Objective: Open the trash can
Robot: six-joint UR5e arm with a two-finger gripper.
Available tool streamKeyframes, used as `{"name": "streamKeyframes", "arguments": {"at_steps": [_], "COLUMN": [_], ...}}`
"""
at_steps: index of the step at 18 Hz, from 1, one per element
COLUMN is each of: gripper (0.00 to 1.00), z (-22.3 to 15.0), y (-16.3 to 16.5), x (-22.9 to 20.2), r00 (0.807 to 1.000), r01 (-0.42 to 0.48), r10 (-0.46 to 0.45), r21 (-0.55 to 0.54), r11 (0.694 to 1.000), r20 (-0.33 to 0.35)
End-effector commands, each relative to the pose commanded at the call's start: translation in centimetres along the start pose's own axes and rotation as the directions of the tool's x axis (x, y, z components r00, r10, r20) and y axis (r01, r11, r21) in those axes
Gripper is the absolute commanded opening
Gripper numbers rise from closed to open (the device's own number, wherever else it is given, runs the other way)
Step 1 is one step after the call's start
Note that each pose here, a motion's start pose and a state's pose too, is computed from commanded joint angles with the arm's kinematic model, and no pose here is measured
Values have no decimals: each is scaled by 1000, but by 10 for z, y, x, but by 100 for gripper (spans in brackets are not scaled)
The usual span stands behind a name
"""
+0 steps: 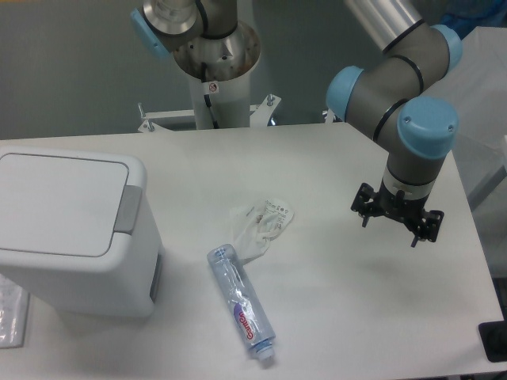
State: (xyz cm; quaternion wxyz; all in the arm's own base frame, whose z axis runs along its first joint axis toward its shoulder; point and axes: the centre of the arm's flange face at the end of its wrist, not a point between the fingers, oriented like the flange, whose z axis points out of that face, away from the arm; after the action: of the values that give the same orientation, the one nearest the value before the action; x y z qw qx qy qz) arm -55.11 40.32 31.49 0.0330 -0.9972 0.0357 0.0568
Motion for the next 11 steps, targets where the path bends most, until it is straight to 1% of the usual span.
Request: {"name": "streamKeyframes", "arguments": {"at_steps": [4,7,9,10,11], "gripper": [100,100,100,100,100], "z": [0,-10,-8,-8,-9], "y": [-2,-14,-20,-23,-25], "x": [3,9,14,17,18], "r00": [1000,999,998,997,993], "r01": [2,10,15,32,84], "r10": [-1,-4,-2,-16,-65], "r21": [20,136,188,199,210], "r11": [1000,991,982,980,974], "r20": [-9,-42,-70,-80,-95]}}
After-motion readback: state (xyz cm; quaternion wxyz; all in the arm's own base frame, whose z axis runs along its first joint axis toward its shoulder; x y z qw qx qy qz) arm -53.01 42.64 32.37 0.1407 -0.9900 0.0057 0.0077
